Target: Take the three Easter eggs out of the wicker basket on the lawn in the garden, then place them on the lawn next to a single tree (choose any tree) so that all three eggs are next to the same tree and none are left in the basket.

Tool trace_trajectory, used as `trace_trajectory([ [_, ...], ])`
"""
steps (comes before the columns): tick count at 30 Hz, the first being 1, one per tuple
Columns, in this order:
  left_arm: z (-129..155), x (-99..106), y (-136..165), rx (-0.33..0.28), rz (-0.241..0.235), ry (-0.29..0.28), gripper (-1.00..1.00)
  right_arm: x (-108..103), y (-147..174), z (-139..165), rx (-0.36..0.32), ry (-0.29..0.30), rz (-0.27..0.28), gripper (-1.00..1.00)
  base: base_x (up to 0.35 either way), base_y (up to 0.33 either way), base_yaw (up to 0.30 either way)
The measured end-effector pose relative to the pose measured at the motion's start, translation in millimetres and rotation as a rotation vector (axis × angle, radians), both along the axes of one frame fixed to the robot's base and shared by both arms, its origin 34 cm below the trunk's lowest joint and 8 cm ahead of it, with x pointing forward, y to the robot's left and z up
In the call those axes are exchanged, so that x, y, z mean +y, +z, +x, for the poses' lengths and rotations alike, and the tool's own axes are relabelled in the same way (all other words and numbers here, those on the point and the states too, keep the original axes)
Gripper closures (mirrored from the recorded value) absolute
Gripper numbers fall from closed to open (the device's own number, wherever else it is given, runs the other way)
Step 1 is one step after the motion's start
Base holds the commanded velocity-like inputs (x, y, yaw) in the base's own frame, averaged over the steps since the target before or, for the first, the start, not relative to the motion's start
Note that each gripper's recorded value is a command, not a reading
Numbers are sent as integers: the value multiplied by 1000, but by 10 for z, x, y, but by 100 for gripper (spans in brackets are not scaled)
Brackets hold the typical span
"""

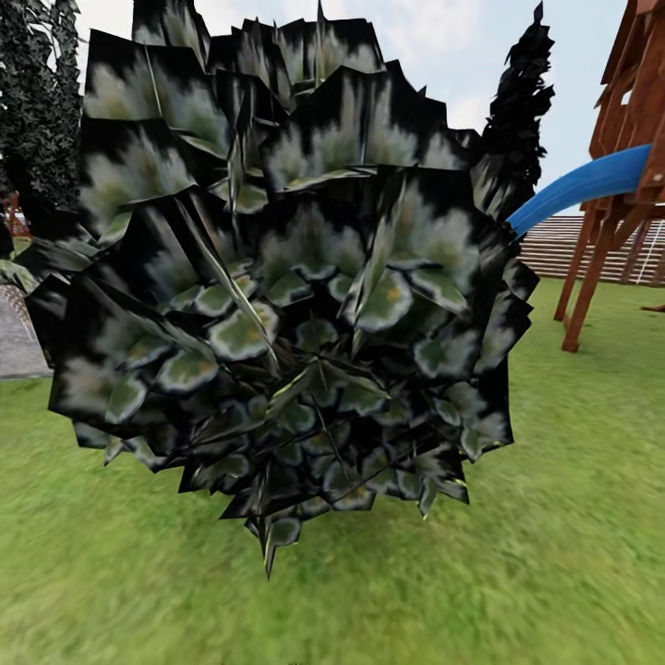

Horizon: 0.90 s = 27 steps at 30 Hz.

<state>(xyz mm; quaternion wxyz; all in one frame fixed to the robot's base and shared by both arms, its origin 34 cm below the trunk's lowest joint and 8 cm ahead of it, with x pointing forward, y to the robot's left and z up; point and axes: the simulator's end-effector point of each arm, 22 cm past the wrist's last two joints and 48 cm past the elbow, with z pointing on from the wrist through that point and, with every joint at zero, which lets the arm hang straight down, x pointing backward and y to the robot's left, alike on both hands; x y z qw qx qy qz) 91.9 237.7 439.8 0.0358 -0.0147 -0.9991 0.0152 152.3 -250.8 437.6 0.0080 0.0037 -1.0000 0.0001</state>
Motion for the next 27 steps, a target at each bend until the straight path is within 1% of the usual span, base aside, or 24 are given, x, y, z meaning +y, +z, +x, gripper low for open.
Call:
trace_trajectory([
  [15,0,-2,0,0,-1,0,-100,-24,0,-2,1,0,-12,-100,-12,4,300],
  [19,-7,-8,0,3,-3,0,-100,-24,-1,-3,1,0,-12,-100,-257,72,300],
  [27,-13,-21,1,5,-6,-1,-100,-4,-1,-2,1,0,-11,-100,-327,11,300],
])
